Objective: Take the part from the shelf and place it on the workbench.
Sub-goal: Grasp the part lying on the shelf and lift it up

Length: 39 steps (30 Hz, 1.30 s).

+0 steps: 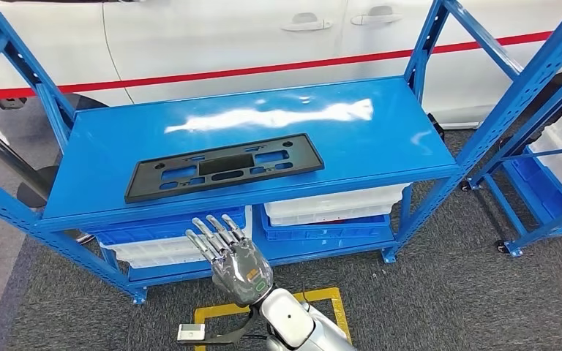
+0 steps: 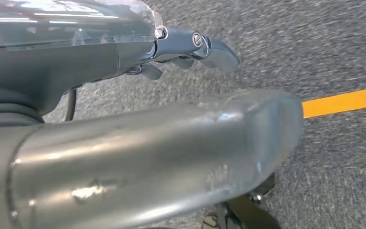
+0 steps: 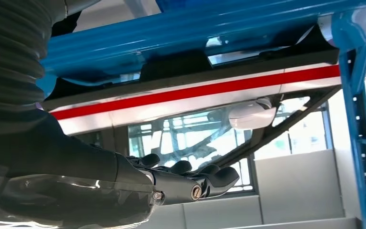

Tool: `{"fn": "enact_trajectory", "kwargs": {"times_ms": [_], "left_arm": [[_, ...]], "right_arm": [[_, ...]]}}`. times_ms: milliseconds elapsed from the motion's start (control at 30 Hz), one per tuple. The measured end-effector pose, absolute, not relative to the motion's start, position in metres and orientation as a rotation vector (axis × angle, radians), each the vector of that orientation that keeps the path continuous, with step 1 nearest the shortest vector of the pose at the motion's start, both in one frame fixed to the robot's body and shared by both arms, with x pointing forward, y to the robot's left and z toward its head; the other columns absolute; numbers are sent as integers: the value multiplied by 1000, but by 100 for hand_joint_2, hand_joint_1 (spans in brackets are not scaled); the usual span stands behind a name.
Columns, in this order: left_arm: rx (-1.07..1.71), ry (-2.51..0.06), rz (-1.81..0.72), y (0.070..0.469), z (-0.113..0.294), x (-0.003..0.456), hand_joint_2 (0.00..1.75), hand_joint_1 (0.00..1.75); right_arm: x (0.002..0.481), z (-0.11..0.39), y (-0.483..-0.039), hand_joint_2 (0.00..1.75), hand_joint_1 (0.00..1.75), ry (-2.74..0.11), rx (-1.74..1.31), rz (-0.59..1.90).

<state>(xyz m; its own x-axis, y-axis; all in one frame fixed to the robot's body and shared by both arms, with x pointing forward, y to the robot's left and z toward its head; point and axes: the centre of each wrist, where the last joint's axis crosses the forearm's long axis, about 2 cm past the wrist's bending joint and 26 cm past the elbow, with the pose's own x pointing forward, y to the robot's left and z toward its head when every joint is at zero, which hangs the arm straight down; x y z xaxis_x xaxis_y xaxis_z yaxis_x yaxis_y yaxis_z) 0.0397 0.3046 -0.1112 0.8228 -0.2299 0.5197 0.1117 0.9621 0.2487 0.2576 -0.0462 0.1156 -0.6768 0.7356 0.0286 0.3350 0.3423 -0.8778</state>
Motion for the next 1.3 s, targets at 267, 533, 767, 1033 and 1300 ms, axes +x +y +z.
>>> {"fn": "enact_trajectory", "kwargs": {"times_ms": [267,533,767,1033,1300], "left_arm": [[215,-574,-207,305,-111,41,0,0],[214,-573,-213,305,-111,42,0,0],[216,-577,-213,306,-111,44,0,0],[218,-575,-214,307,-111,44,0,0],[218,-575,-222,307,-111,44,0,0]], "right_arm": [[277,128,-56,175,0,-2117,-990,1193],[291,134,-64,175,0,-2076,-1021,1155],[294,138,-61,175,0,-2079,-1023,1137],[294,137,-61,175,0,-2072,-1017,1142],[296,139,-61,175,0,-2065,-1019,1129]]}}
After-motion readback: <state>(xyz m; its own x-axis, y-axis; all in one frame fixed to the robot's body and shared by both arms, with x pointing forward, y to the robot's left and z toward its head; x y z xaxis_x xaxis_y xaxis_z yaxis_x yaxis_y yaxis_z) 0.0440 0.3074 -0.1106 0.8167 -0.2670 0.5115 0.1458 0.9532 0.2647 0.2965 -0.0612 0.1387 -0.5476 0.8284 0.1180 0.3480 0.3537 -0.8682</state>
